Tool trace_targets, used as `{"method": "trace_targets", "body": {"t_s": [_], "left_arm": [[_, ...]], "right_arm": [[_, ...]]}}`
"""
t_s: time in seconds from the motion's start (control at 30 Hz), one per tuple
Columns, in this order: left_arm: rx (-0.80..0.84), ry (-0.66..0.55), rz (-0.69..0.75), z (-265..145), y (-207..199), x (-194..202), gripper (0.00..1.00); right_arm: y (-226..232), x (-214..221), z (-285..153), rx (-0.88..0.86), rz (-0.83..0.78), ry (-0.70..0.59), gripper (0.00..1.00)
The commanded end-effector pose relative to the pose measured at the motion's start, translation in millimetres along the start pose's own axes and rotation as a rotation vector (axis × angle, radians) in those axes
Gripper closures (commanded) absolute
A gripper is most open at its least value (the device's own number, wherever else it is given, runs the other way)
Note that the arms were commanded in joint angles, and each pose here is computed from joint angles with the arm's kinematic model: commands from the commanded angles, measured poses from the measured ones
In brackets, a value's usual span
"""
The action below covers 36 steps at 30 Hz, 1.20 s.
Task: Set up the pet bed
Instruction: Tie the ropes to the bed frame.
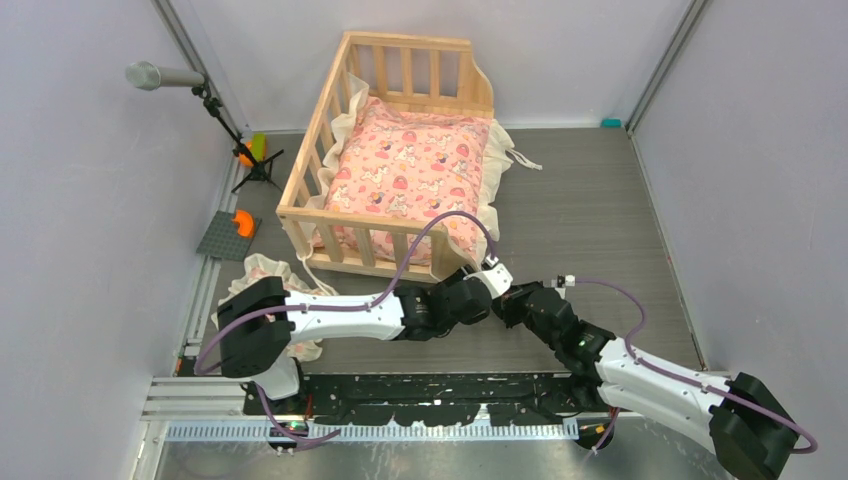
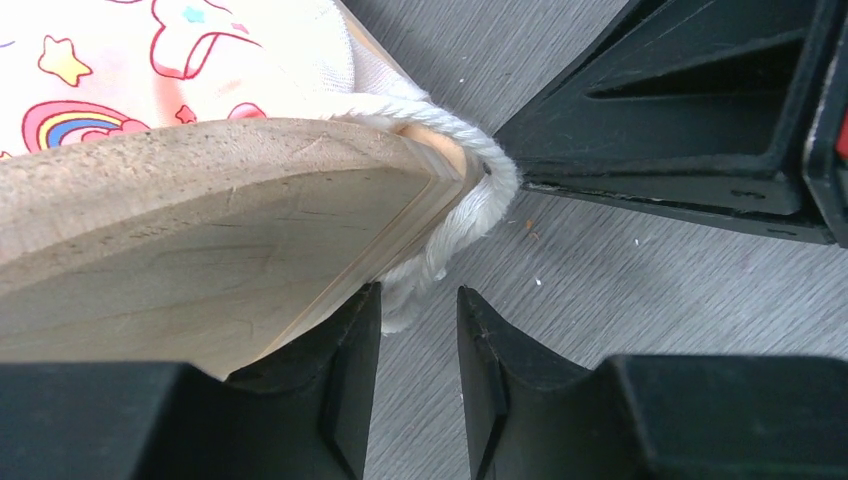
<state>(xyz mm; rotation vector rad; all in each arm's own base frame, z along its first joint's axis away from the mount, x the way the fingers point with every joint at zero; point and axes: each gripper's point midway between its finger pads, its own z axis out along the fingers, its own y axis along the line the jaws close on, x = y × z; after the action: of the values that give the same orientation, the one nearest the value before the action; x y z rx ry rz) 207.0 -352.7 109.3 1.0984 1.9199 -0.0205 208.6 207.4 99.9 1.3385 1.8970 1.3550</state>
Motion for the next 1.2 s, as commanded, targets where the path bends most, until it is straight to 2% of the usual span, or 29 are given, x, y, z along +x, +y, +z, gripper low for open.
{"method": "trace_targets", "body": {"t_s": [0.0,0.13,0.27,0.4,0.53,0.77,1.17], "left_arm": [[-0.057,-0.102,-0.086,-6,23,-41,0.64],[-0.06,-0.118,-0.108,-18,30,-45,0.62],[-0.06,-0.151,-0.148,-32,38,-49,0.56],[-0.068,-0.179,-0.229,-42,44,-41,0.44],[-0.052,-0.214,-0.329,-45,41,-23,0.37],[-0.014,-0.274,-0.472,-48,35,-3,0.36],[0.063,-0.428,-0.527,-36,17,2,0.36]], "right_arm": [[13,-2,-1,-0.033,-0.01,-0.025,1.0],[14,-3,-1,-0.034,-0.011,-0.03,1.0],[18,-1,-1,-0.041,-0.017,-0.027,1.0],[25,1,-1,-0.052,-0.03,-0.021,1.0],[31,5,-2,-0.059,-0.042,-0.01,1.0],[38,10,-2,-0.077,-0.04,0.011,1.0],[53,19,-8,-0.115,-0.03,0.051,1.0]]}}
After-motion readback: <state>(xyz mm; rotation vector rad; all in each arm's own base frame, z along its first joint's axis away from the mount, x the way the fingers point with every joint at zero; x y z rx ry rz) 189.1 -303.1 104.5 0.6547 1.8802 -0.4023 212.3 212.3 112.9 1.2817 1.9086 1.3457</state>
